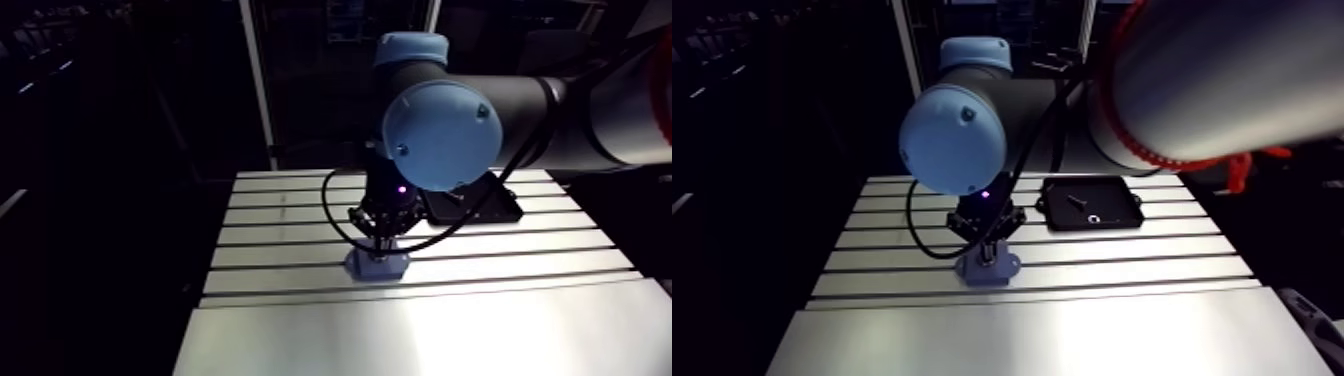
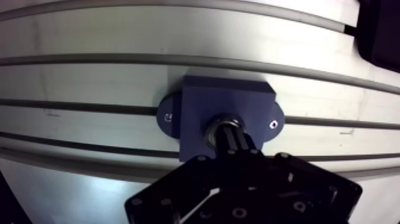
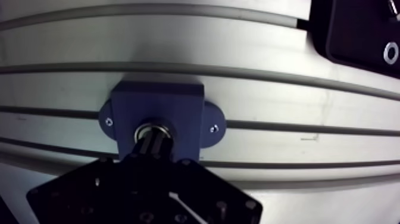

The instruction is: Pick up the bearing and press it into the housing until flush.

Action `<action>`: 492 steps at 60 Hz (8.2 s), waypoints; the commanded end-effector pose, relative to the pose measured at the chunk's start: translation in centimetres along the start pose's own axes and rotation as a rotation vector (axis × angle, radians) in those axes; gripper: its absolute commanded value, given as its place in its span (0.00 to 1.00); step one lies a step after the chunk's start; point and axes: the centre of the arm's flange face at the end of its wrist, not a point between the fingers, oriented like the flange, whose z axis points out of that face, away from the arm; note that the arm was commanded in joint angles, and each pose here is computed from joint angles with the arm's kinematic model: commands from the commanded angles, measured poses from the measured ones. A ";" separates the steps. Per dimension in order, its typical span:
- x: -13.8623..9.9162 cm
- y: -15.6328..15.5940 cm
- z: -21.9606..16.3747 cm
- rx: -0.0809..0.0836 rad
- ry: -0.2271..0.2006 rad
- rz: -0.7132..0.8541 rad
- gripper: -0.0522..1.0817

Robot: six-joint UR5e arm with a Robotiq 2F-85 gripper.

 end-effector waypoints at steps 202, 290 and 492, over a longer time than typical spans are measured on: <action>-0.6 -0.4 0.1 0.001 0.017 -0.017 1.00; -0.6 -0.5 0.7 0.001 0.006 -0.029 1.00; -3.0 0.5 -28.9 -0.023 0.180 0.035 0.05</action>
